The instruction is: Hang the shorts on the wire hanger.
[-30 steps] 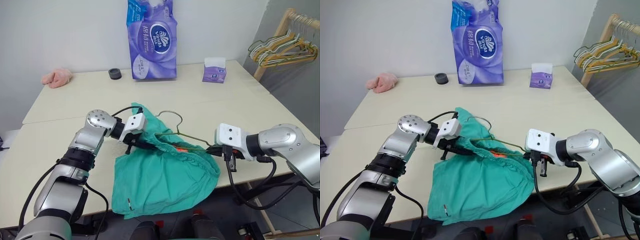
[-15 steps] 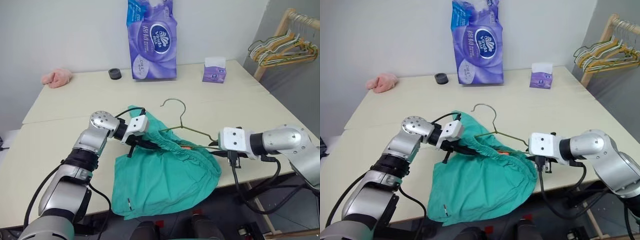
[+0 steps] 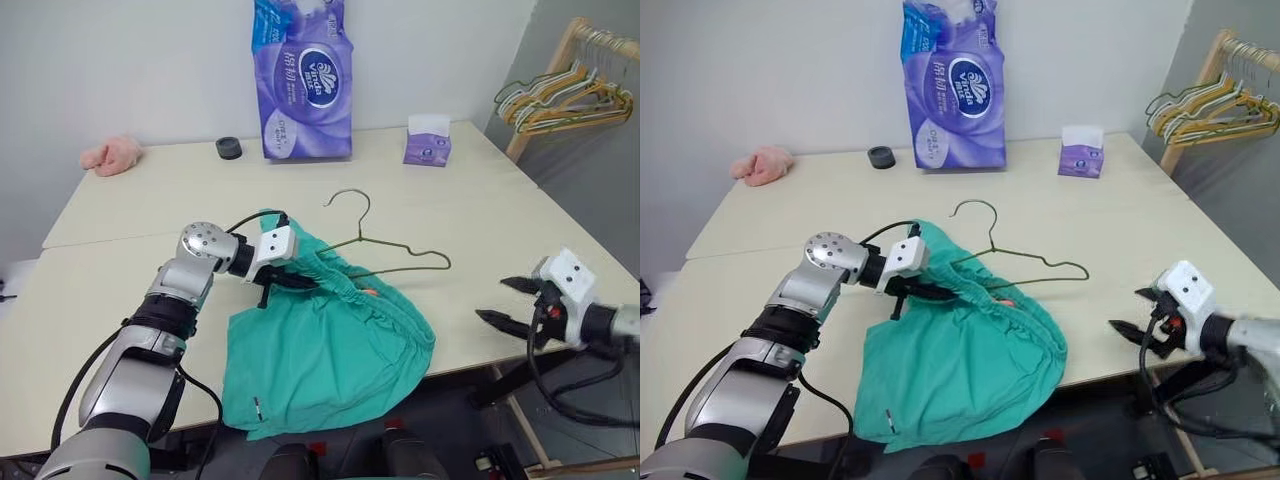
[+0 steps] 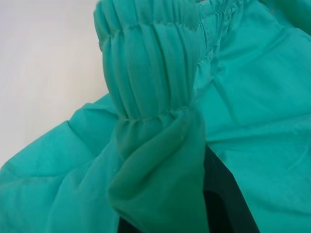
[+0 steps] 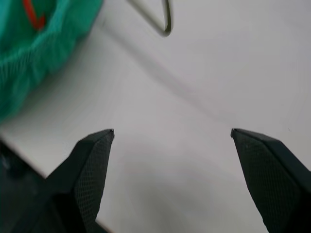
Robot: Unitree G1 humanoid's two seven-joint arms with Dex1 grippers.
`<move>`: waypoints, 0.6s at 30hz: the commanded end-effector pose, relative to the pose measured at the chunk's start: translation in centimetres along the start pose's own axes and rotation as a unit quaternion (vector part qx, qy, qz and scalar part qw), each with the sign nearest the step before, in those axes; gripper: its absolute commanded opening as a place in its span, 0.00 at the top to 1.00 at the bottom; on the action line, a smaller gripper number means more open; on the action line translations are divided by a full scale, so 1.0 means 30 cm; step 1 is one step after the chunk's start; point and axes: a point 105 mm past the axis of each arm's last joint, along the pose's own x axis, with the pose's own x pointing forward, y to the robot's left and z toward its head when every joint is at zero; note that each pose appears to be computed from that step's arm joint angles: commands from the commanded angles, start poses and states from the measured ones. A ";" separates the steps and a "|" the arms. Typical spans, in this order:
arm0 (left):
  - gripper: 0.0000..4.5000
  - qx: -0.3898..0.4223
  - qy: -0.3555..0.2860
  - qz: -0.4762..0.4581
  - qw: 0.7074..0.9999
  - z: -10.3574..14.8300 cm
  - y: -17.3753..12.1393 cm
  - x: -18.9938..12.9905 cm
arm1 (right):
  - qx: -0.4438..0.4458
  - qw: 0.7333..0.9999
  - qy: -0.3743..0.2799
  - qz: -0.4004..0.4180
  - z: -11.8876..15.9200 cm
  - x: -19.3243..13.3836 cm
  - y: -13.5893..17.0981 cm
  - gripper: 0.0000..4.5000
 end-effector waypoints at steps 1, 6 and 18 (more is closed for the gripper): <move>1.00 0.016 -0.024 0.036 0.999 0.060 0.048 -0.042 | 0.028 0.998 -0.041 0.027 0.019 0.002 0.132 0.08; 1.00 0.018 -0.026 0.035 0.999 0.071 0.053 -0.043 | 0.109 0.991 -0.044 0.060 -0.018 0.035 0.260 0.08; 1.00 0.018 -0.038 0.031 0.999 0.092 0.052 -0.031 | 0.162 0.984 -0.014 0.077 -0.073 0.142 0.318 0.08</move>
